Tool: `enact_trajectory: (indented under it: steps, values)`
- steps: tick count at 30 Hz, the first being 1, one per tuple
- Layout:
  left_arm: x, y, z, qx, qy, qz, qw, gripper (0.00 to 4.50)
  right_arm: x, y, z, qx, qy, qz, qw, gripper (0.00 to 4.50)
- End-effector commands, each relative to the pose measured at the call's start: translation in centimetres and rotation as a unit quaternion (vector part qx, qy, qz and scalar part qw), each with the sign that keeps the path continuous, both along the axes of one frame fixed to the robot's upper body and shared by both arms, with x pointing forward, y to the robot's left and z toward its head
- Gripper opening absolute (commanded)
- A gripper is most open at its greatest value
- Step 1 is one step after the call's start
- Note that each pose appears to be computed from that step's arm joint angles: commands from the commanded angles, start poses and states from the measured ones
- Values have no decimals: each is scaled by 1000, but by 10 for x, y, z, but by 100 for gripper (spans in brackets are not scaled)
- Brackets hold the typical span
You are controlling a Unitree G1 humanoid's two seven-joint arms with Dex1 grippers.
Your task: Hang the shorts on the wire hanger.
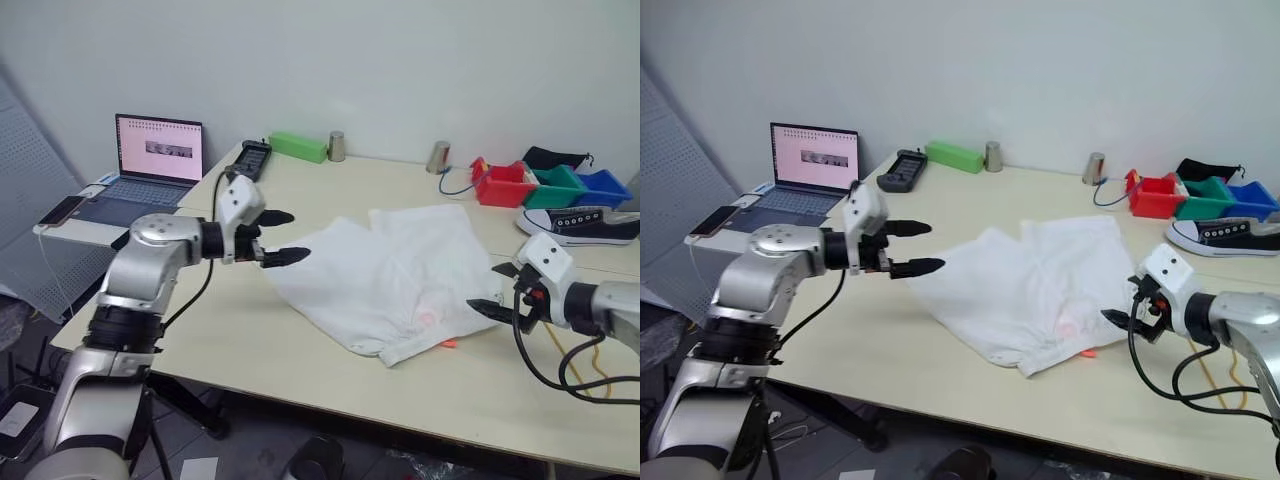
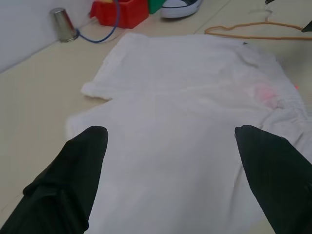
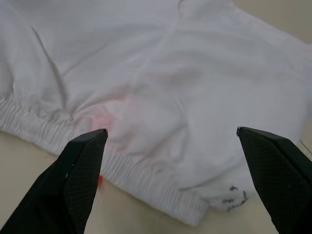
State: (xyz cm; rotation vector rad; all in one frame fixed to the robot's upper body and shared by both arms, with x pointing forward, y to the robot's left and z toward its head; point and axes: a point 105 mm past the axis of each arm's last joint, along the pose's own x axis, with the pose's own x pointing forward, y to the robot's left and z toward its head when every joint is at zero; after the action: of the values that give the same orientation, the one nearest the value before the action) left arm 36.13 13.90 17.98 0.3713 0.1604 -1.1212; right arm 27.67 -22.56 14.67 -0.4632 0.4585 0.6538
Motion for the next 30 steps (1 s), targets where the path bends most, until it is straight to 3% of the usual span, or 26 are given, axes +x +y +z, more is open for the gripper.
enact_trajectory:
  steps: [1, 12, 20, 26, 30]
  values:
    - [7, -10, 9, 13, -30, -27, 999, 444, -10, -2, 14, -4, -23, -10, 1000, 450]
    - [21, -9, 6, 27, -39, -28, 998, 444, -22, 1, -1, 8, -9, -41, 999, 450]
    - [38, 22, -20, 72, -34, 47, 996, 444, 3, 9, -16, 29, -10, -50, 998, 450]
    - [41, 55, -41, 96, 8, 84, 992, 444, 23, 37, -25, 117, 17, -87, 989, 450]
    - [32, 57, -33, 82, 12, 57, 995, 444, 32, 65, -42, 233, 98, -162, 954, 450]
